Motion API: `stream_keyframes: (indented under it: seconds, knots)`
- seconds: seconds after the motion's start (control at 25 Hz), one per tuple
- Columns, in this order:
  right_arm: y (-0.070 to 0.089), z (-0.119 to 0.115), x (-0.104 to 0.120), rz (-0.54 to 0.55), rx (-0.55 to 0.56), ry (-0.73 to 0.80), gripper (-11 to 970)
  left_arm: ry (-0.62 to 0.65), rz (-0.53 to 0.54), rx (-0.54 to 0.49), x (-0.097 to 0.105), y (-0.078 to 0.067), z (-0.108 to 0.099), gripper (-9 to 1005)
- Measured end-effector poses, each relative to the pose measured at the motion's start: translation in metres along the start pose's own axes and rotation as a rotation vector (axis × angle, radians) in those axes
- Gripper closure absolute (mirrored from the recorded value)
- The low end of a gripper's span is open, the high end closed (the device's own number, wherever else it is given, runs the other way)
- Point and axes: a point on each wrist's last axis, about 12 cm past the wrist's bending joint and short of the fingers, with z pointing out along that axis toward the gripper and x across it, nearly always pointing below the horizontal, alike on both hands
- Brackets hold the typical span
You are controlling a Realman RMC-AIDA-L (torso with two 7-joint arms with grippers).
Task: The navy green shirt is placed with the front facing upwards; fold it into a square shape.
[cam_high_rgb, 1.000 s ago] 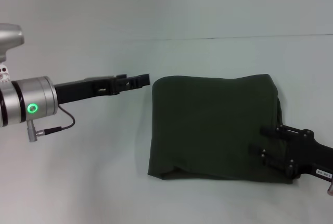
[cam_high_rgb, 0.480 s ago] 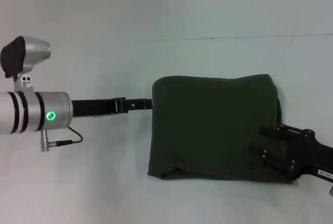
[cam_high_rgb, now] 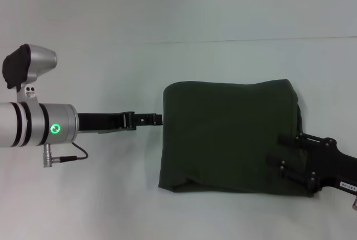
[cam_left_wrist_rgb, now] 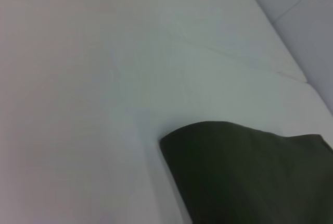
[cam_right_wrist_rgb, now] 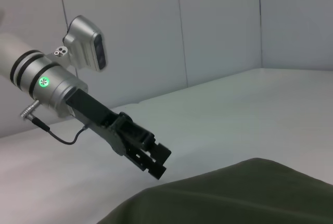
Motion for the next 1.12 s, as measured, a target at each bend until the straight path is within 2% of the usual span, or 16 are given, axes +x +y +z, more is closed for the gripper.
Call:
stream_keyframes:
  seconds: [0.2, 1.12]
  knots:
    - [0.0, 0.0, 0.0, 0.0, 0.001, 0.0, 376, 0.027, 0.004, -0.008, 0.001, -0.002, 0.004, 111]
    - [-0.001, -0.002, 0.001, 0.008, 0.014, 0.006, 382, 0.116, 0.038, 0.062, 0.012, -0.031, 0.033, 116]
